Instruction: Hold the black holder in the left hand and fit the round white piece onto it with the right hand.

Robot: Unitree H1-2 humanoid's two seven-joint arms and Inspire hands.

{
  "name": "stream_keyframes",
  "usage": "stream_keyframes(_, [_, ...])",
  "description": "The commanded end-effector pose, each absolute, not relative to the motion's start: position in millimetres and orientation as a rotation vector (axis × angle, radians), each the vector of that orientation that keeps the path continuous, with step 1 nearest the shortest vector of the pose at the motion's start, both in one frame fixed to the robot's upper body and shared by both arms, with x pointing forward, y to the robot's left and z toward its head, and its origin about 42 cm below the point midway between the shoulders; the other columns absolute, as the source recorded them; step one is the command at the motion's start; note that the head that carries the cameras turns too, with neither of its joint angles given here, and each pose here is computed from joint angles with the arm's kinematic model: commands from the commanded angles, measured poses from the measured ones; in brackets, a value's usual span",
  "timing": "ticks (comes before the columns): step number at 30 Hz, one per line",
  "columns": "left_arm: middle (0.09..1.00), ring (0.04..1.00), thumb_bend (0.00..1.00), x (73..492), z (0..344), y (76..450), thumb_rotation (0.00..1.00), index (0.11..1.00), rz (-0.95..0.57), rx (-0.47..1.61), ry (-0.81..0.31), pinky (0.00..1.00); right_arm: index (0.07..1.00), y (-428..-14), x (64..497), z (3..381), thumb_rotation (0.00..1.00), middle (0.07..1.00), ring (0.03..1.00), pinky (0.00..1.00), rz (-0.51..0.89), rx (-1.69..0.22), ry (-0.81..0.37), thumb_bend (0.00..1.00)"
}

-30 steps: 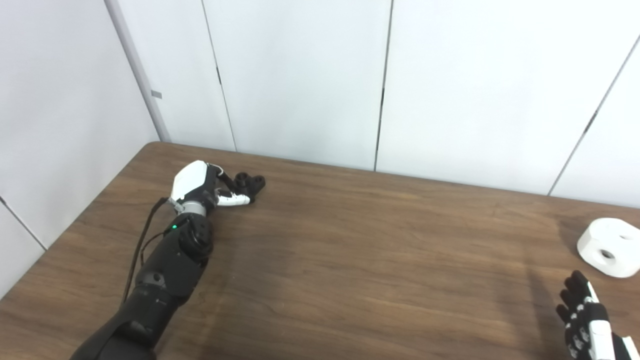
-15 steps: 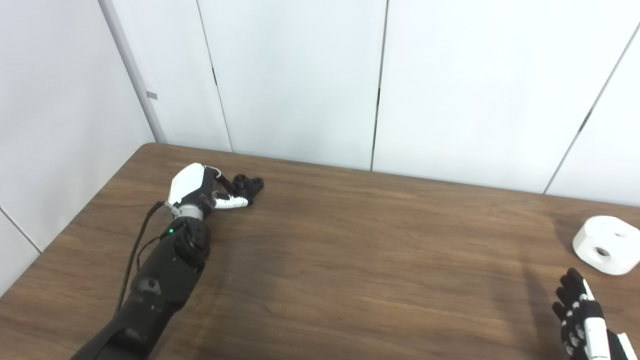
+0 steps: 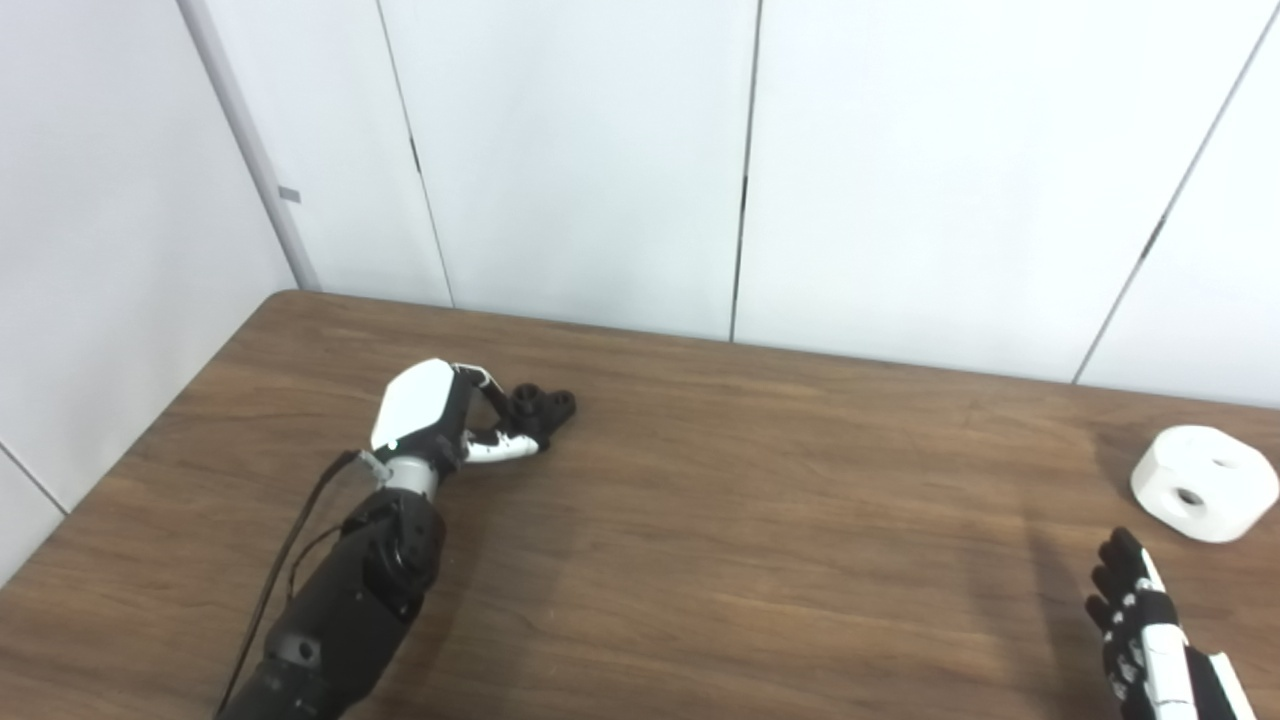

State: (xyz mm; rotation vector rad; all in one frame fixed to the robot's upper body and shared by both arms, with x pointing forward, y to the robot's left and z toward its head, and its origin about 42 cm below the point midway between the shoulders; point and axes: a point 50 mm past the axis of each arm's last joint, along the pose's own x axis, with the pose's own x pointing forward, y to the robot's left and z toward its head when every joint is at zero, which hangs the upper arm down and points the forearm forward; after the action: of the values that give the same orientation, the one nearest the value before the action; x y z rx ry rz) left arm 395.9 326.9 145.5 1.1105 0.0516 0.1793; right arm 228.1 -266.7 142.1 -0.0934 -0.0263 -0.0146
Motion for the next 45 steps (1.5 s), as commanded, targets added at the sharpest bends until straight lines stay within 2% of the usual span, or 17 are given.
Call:
stream_keyframes(1, [0.755, 0.849, 0.52, 396.2, 154.1, 315.2, 0.04, 0.486, 0.147, 1.14, -0.03, 0.98, 1.0, -263.4, 233.9, 152.6, 1.0, 0.999, 1.0, 1.0, -0.029, -0.098, -0.095, 0.45])
stream_keyframes(13, [0.76, 0.869, 0.52, 364.7, 164.6, 264.5, 0.05, 0.486, -0.044, 1.135, -0.132, 0.98, 1.0, -262.2, 234.3, 150.1, 1.0, 0.993, 1.0, 1.0, -0.027, -0.104, -0.109, 0.46])
stream_keyframes(22, [0.736, 0.834, 0.52, 330.6, 163.5, 217.0, 0.05, 0.486, -0.225, 1.176, -0.211, 0.93, 1.0, -257.3, 235.3, 147.3, 1.0, 0.979, 0.985, 1.0, -0.052, -0.118, -0.096, 0.52])
stream_keyframes(26, [0.737, 0.831, 0.52, 315.0, 159.4, 201.3, 0.05, 0.485, -0.287, 1.191, -0.239, 0.92, 1.0, -255.7, 235.6, 147.7, 1.0, 0.979, 0.987, 1.0, -0.051, -0.116, -0.11, 0.51])
stream_keyframes(31, [0.74, 0.839, 0.52, 298.2, 154.8, 188.1, 0.05, 0.485, -0.351, 1.194, -0.259, 0.93, 1.0, -252.3, 235.6, 148.6, 1.0, 0.971, 0.976, 1.0, -0.061, -0.112, -0.101, 0.56])
stream_keyframes(45, [0.745, 0.84, 0.52, 257.1, 141.3, 162.3, 0.05, 0.485, -0.446, 1.205, -0.325, 0.93, 1.0, -249.2, 231.1, 166.0, 1.0, 0.957, 0.972, 1.0, -0.073, -0.138, -0.112, 0.56])
